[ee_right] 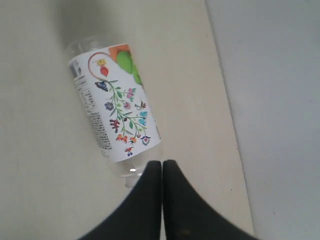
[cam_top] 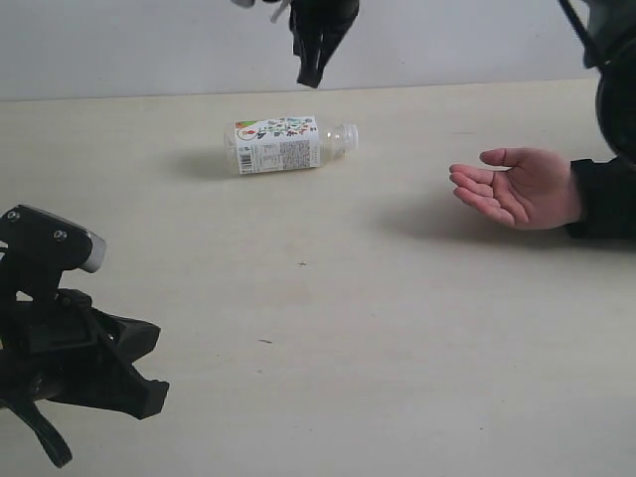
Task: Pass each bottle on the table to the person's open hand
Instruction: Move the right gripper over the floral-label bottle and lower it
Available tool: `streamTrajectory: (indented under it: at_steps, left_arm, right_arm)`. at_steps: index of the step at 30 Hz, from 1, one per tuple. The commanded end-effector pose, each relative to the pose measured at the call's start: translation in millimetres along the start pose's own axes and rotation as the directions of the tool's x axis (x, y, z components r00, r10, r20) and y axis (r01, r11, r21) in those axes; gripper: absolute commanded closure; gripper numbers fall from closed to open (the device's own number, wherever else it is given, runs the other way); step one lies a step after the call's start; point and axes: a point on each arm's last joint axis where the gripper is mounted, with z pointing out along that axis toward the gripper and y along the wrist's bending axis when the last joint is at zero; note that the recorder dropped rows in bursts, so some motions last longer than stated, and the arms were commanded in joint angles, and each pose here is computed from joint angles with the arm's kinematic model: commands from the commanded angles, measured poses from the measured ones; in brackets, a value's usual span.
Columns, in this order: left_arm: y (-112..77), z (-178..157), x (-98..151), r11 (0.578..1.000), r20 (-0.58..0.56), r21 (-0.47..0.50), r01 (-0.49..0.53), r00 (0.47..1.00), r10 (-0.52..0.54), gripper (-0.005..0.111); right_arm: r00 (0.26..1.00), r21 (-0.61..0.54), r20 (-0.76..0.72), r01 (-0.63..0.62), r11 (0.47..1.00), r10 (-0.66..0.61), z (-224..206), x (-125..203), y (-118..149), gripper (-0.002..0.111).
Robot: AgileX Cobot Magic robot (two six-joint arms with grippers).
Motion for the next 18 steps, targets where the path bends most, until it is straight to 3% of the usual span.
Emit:
streamTrajectory:
  at_steps: [1,7,18]
  left_arm:
    - [1.0,-1,0,1.0,0.016,-0.005,0.001,1.0,-0.001,0.106]
    - [1.0,-1,0,1.0,0.016,-0.005,0.001,1.0,-0.001,0.106]
    - [1.0,-1,0,1.0,0.016,-0.005,0.001,1.0,-0.001,0.106]
  right_arm:
    - [0.986,-0.031,-0.012,0.163,0.986,-0.163,26,3,6,0.088]
    - [0.974,-0.027,-0.066,0.214,0.976,-0.215,57,12,10,0.05]
    - [0.962,-0.056,-0.091,0.252,0.966,-0.256,63,16,14,0.047]
